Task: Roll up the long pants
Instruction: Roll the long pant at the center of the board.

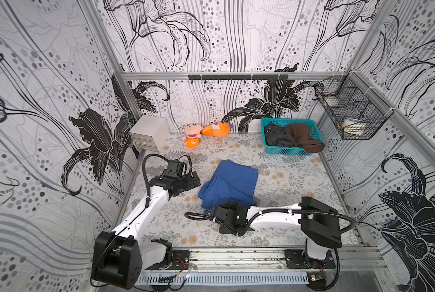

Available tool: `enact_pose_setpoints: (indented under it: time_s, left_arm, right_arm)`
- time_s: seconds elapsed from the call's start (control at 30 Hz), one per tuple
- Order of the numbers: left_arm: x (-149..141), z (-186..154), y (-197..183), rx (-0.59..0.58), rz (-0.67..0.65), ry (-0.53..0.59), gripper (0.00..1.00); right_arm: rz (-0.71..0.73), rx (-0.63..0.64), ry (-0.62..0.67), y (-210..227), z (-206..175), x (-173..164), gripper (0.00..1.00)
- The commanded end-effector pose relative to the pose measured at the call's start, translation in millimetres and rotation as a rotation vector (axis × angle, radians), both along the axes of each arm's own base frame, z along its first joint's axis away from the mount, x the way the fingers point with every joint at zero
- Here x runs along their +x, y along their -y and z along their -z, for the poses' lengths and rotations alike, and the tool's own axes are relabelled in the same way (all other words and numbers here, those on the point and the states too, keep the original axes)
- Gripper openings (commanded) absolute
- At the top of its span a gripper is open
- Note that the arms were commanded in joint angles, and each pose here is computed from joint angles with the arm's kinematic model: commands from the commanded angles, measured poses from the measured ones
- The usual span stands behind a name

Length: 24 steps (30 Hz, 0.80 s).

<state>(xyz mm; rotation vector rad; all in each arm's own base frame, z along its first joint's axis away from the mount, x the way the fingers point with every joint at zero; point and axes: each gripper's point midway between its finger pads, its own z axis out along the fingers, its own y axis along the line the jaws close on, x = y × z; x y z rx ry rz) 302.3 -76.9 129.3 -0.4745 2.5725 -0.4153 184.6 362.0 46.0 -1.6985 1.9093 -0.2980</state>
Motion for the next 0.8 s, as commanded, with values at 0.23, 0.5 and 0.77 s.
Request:
enact_pose_setpoints:
  time_s: [0.23,0.5,0.77]
  left_arm:
    - [-1.0,-3.7,1.1,-0.012,0.022,0.026,0.99]
    - [-0.5,-3.6,2.1,-0.017,0.026,0.027,0.99]
    - [-0.8,-4.2,2.5,-0.019,0.028,0.030,0.99]
  right_arm:
    - [0.090,-0.209,0.229,21.4,23.3,34.8,1.00]
    - [0.145,-0.255,0.186,34.6,36.8,41.6,1.00]
    - [0.248,-0.212,-0.027,56.4,45.8,50.2,0.37]
